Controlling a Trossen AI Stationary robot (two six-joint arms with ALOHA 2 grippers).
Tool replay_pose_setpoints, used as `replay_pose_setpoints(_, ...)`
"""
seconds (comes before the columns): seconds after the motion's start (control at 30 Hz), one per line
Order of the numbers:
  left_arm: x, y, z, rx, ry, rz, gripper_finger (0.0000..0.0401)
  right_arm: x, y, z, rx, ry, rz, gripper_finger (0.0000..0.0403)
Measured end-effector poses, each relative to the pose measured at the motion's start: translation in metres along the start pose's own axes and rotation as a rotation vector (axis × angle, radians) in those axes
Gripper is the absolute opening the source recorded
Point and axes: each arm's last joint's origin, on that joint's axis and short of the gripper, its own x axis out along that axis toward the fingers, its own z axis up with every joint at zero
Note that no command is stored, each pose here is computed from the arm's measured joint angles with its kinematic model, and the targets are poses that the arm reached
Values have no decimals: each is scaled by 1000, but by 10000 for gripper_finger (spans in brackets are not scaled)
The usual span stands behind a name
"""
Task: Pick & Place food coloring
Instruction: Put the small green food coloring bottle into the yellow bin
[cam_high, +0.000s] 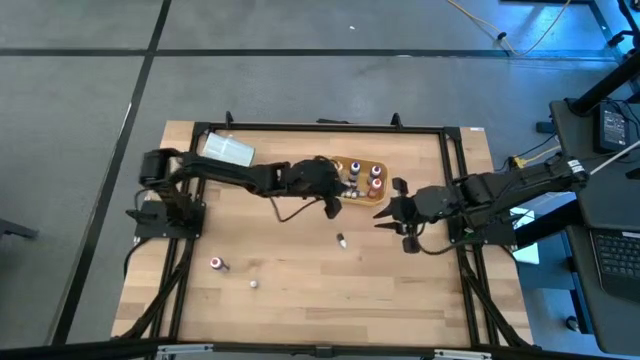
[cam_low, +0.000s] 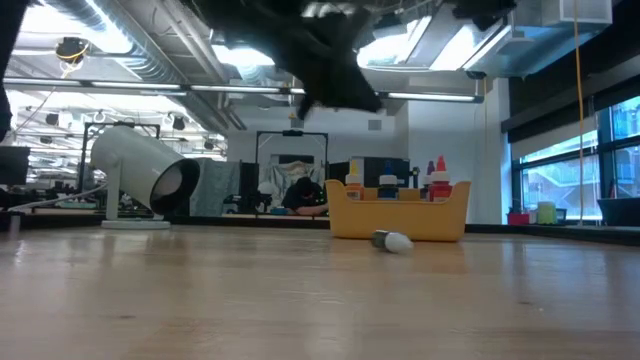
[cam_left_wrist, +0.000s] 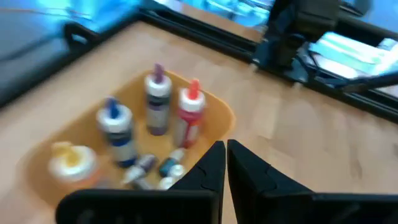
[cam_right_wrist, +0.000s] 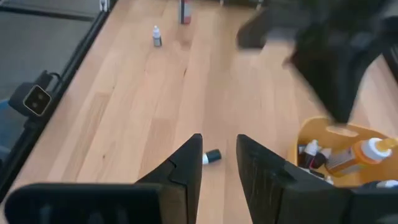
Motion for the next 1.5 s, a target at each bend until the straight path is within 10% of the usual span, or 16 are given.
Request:
replay_pose_setpoints(0.2,-48,-25,10,49,-43,151,11,34,6,8,10,-32,2,151)
replay_pose_setpoints(0.6,-87,-79,-9,13,-9,27,17,140,16,-27,82,195,-132,293)
replay_pose_setpoints(1.23,-108,-115,-33,-1,56,-77,11,233,27,-84,325,248,-202,291)
replay_pose_setpoints(1.5,-108,-114,-35,-9,72,-65,17,235,26,-88,341,272,-227,205)
